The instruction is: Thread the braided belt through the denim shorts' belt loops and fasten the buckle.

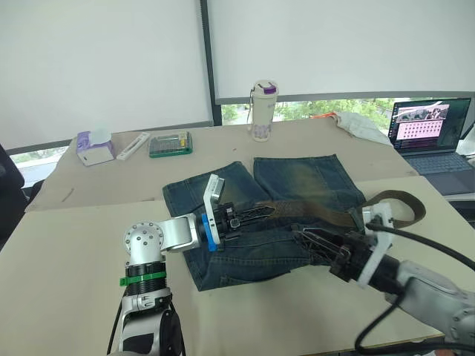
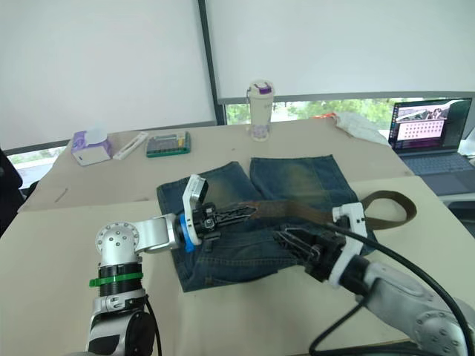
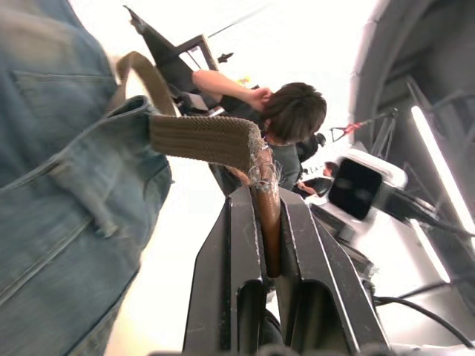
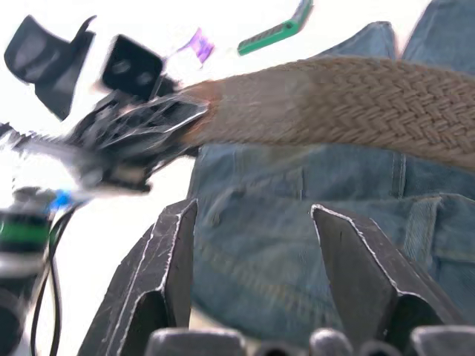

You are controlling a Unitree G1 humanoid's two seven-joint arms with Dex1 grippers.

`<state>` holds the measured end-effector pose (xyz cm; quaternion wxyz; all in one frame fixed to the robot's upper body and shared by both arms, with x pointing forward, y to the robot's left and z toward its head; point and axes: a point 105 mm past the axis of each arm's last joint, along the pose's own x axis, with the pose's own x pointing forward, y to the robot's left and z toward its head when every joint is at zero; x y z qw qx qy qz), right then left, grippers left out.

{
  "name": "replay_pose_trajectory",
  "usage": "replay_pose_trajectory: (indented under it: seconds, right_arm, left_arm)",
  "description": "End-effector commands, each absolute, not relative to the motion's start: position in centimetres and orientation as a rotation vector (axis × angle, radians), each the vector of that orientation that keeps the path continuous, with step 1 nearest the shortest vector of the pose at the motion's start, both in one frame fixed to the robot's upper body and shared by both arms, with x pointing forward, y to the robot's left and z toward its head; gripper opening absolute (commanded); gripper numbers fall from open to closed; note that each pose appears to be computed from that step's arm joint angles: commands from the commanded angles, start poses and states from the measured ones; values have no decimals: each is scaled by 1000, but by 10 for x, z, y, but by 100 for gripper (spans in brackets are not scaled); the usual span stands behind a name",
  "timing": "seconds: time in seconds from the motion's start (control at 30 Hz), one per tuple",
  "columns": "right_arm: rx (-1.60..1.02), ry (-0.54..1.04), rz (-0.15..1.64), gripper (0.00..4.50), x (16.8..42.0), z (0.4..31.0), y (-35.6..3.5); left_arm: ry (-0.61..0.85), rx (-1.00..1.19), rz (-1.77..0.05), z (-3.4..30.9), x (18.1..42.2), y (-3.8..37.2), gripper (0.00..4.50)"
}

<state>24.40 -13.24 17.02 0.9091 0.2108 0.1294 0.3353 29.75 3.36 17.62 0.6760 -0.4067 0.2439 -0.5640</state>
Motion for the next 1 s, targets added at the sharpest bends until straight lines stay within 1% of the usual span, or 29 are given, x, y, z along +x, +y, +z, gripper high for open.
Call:
replay_pose_trajectory:
  seconds: [0.03,0.1,0.23,0.33,0.5,0.53,0.6,0.67,0.73,0.77,0.87,0.9,0.93,1.0]
  right_arm:
    - [567,156,674,277,254,190,-130]
    - [608,128,675,277,256,196,-130]
    - [632,124,682,277,257,198,-129]
    - [627,128,683,195,260,198,-128]
    - [577,154,703,24,260,196,-123]
    - [560,159,697,3,261,195,-123]
    - [538,163,688,3,262,194,-125]
    - [492,169,662,3,264,192,-130]
    - [464,172,646,0,265,191,-134]
    - [417,183,623,0,266,189,-140]
    - [286,225,526,0,271,180,-166]
    - [237,250,486,0,274,175,-177]
    - [201,273,450,0,278,169,-187]
    - [146,310,402,0,284,162,-201]
  left_arm:
    - [538,-883,-1328,187,292,31,0]
    - [544,-872,-1331,186,291,32,0]
    - [554,-847,-1336,183,288,31,0]
    - [559,-832,-1346,182,285,29,0]
    - [553,-817,-1355,182,284,27,0]
    - [552,-810,-1357,182,284,26,0]
    - [552,-781,-1359,180,282,24,0]
    - [523,-708,-1333,177,284,24,0]
    - [506,-672,-1343,176,282,23,82]
    - [494,-618,-1364,175,278,24,107]
    - [419,-394,-1381,168,275,25,208]
    - [374,-298,-1386,164,275,26,239]
    - [336,-244,-1403,164,275,26,280]
    - [279,-164,-1435,163,275,26,341]
